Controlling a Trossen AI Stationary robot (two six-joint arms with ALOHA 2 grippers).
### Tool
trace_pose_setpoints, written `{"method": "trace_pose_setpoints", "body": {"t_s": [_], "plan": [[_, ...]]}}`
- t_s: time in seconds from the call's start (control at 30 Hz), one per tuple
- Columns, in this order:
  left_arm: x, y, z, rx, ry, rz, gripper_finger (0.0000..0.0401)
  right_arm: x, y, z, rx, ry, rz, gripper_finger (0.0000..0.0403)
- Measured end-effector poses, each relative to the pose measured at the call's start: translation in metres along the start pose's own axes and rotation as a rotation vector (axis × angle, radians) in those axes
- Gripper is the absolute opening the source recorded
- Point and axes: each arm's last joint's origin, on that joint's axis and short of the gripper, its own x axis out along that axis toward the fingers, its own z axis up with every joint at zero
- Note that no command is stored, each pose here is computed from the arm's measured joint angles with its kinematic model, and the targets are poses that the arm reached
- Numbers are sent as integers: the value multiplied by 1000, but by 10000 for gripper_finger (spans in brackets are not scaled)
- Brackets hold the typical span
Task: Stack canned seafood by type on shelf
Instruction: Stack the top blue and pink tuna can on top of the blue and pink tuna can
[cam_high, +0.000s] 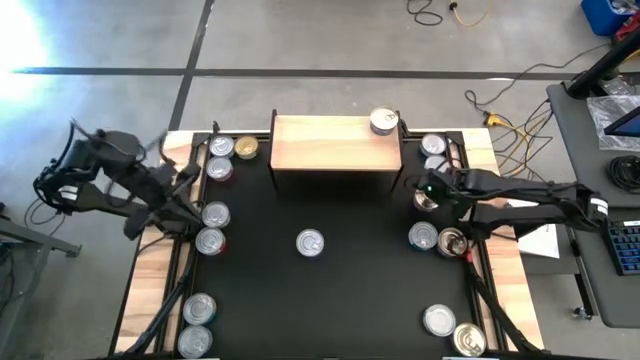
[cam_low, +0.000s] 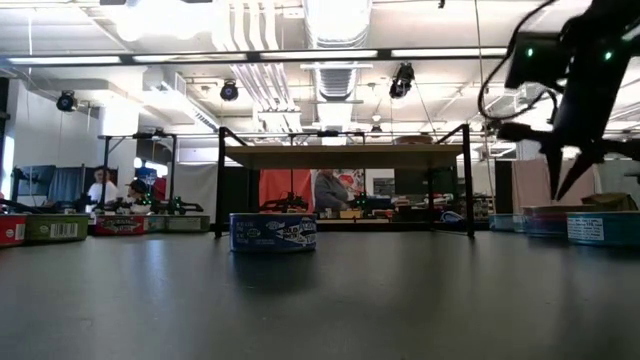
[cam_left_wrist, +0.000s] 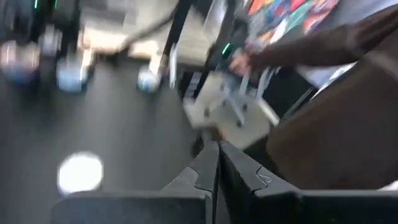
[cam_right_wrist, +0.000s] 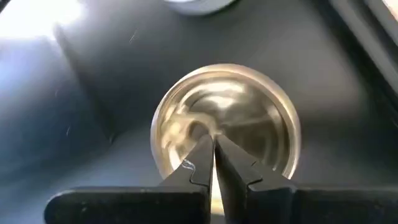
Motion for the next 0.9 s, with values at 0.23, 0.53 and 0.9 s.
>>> {"method": "trace_pose_setpoints", "body": {"t_s": [0.23,0.53,0.9], "plan": [[36,23,-26,-78,179,84,0,-8,21,-25,-210,59,-20,9],[48,29,-39,-138,260,90,0,-16,27,-11,-130,-168,-147,9],[22,11,-36,-212,316,53,0,25,27,-20,-21,29,-78,9]]}}
